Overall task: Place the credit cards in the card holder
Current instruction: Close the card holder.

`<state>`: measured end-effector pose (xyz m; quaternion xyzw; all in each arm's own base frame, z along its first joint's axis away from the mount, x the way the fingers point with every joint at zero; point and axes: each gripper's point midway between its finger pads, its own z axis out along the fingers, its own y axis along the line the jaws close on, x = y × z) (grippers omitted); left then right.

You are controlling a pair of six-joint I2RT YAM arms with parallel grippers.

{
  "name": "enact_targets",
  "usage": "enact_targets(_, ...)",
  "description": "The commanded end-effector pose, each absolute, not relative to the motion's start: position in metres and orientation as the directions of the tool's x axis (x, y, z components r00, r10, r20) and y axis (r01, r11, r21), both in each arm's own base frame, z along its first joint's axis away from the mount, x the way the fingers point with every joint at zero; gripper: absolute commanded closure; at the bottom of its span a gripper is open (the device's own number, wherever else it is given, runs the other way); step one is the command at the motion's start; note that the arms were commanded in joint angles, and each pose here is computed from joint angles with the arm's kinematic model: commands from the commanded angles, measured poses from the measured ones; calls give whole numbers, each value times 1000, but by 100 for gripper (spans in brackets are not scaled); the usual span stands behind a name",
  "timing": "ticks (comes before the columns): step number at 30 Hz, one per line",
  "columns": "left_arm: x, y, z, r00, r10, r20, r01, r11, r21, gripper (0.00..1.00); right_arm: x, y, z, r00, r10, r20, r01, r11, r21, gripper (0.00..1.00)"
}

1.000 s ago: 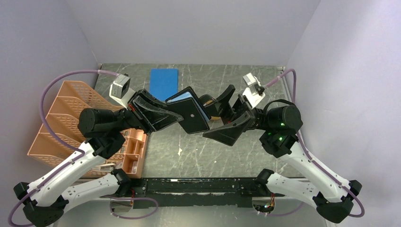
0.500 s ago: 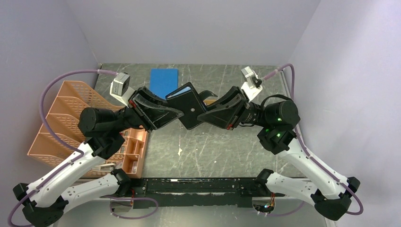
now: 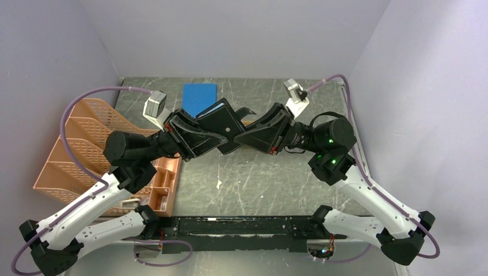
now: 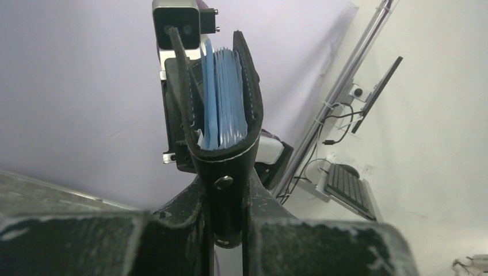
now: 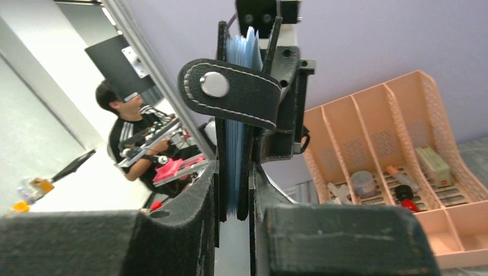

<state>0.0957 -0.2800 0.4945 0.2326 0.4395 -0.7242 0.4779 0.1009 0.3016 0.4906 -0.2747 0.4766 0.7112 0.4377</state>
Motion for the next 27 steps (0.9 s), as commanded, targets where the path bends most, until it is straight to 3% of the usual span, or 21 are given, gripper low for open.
enact_targets(1, 98, -274, 498, -399, -515, -759, 910, -117, -399, 95, 103, 297, 500, -416, 382, -825, -907, -112, 406, 77)
enact_targets(2, 103, -273, 496, -400, -520, -754, 904, -89, -418, 95, 106, 291, 501, -378, 386, -842, -920, -55, 388, 58)
enact_targets(4, 108, -269, 495, -389, -532, -752, 899, -43, -435, 95, 114, 279, 498, -309, 392, -866, -931, 60, 359, 32)
enact_targets(5, 111, -267, 494, -385, -532, -754, 896, -20, -443, 95, 118, 270, 499, -261, 399, -879, -934, 126, 334, 22)
enact_targets(6, 113, -266, 493, -383, -532, -755, 891, 3, -454, 95, 122, 263, 497, -228, 391, -892, -929, 187, 319, 20)
enact_targets(11, 119, -274, 484, -422, -471, -774, 868, 37, -496, 95, 143, 242, 495, -131, 349, -928, -886, 379, 267, 25)
enact_targets(17, 120, -281, 478, -452, -434, -779, 858, 28, -513, 95, 165, 243, 505, -95, 363, -927, -849, 457, 265, 45)
enact_targets(22, 118, -280, 475, -451, -426, -784, 859, 32, -512, 95, 178, 247, 500, -93, 329, -940, -827, 500, 257, 47)
enact_targets(27, 118, -280, 474, -448, -423, -787, 860, 35, -508, 95, 182, 250, 500, -89, 310, -947, -826, 508, 244, 58)
